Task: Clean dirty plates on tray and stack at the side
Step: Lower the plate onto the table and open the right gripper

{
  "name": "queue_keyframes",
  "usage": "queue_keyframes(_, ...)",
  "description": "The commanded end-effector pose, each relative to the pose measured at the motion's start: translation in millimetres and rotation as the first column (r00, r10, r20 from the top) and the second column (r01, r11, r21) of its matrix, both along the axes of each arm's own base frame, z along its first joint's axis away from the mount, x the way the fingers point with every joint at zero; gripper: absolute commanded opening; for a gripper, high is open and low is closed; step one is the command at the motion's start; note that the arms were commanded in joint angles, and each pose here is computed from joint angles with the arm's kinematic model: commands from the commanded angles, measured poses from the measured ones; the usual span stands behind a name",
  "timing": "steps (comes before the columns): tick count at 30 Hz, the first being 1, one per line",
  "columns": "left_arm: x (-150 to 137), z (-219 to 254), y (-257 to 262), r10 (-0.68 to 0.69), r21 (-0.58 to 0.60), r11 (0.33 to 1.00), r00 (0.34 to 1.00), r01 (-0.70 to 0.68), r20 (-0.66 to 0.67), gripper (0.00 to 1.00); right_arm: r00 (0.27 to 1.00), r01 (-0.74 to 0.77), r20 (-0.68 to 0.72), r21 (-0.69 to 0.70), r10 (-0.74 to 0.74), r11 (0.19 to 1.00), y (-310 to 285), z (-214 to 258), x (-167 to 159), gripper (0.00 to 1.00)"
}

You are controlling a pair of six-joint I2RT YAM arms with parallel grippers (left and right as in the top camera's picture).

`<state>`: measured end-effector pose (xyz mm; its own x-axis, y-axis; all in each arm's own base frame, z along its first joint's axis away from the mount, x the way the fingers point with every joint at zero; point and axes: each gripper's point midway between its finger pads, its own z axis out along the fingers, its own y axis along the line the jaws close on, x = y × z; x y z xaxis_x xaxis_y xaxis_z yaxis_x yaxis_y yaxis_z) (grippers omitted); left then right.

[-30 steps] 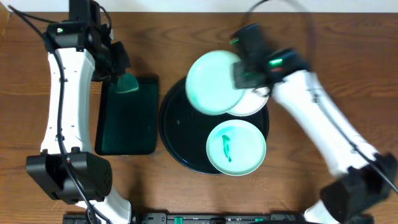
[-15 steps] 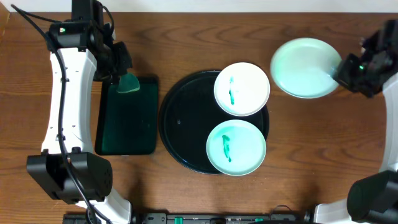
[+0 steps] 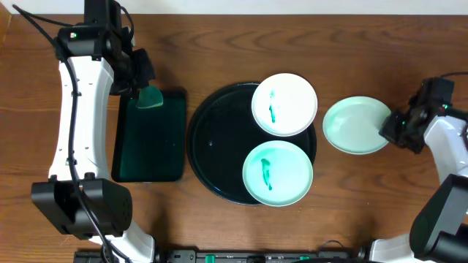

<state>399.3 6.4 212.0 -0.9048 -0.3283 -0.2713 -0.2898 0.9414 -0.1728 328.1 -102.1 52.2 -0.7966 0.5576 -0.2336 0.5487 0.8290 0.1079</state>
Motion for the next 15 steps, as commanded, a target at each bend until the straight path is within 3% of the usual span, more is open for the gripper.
queue_keyframes(1,-1.4,-2.1,2.5,0.021,0.004,1.000,1.000,-0.021,-0.010,0.07,1.000,0.013,0.019,-0.066,-0.011,0.998,-14.7,-8.4,-1.9,0.01)
queue_keyframes(6,-0.6,-1.8,2.6,0.021,0.004,1.000,1.000,-0.021,-0.006,0.07,0.992,-0.068,0.099,-0.072,0.075,0.995,-8.3,-20.8,10.0,0.13)
queue_keyframes(9,-0.5,-1.8,2.5,0.021,0.004,1.000,1.000,-0.021,-0.006,0.07,0.991,-0.085,0.098,-0.078,0.093,0.993,-7.8,-22.8,9.3,0.26)
queue_keyframes(11,-0.4,-1.7,2.5,0.021,0.004,1.000,1.000,-0.021,-0.005,0.07,0.982,-0.148,0.111,-0.064,0.154,0.987,-1.5,-18.2,13.7,0.40)
queue_keyframes(15,-0.5,-1.8,2.5,0.021,0.004,1.000,1.000,-0.021,-0.006,0.07,0.947,-0.284,0.159,0.000,0.281,0.959,22.2,14.8,33.5,0.45)
